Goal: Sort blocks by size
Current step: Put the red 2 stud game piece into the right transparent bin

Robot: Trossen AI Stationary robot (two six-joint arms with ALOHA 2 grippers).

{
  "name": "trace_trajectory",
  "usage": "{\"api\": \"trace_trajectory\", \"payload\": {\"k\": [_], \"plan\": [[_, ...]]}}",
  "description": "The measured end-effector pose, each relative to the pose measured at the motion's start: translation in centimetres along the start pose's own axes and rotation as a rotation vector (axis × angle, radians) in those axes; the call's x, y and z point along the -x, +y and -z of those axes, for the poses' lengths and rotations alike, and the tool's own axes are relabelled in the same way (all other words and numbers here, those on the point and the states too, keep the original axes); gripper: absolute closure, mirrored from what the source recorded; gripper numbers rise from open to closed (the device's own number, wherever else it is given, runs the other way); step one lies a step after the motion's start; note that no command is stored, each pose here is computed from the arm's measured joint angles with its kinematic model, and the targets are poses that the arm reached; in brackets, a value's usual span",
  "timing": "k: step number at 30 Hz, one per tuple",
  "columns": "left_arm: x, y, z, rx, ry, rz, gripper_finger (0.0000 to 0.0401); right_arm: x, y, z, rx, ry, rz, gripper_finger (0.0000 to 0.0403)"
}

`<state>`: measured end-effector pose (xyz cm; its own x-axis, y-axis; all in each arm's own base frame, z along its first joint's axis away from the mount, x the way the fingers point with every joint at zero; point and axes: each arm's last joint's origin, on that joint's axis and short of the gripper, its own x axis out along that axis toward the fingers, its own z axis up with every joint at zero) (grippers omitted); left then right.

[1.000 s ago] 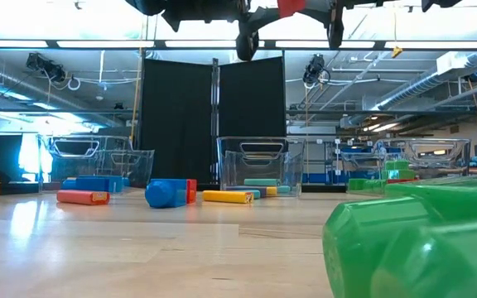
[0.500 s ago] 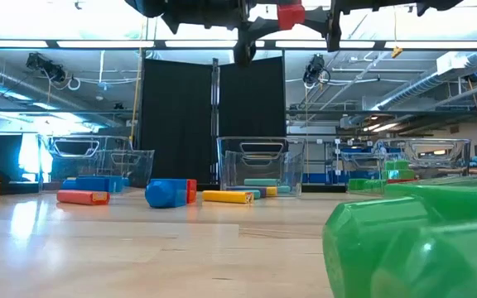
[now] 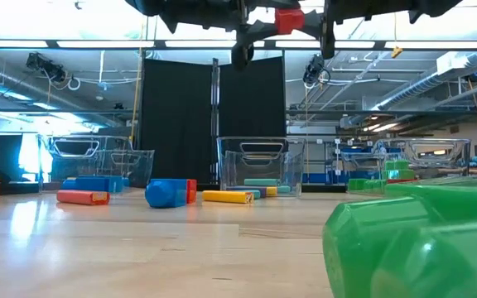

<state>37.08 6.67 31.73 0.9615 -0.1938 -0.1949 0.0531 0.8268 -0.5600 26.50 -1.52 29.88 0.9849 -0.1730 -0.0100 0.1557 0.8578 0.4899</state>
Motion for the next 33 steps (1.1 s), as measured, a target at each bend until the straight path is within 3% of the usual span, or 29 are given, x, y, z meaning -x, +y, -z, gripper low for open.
{"api": "trace_trajectory", "payload": {"k": [10, 23, 33], "plan": [[0.0, -0.2, -0.2, -0.009, -0.012, 0.024, 0.0238, 0.0, 0.1, -0.1, -0.001, -0.002, -0.023, 0.0256], [0.2, 0.3, -0.5, -0.11, -0.033, 0.021, 0.0158, 0.5, 0.1, -0.7, -0.005, -0.017, -0.029, 0.0256], [2.1, 3.3, -2.0, 0.026, 0.028, 0.101, 0.0157, 3.2, -1.0, -2.8, -0.01, -0.02, 0.062, 0.0256]]}}
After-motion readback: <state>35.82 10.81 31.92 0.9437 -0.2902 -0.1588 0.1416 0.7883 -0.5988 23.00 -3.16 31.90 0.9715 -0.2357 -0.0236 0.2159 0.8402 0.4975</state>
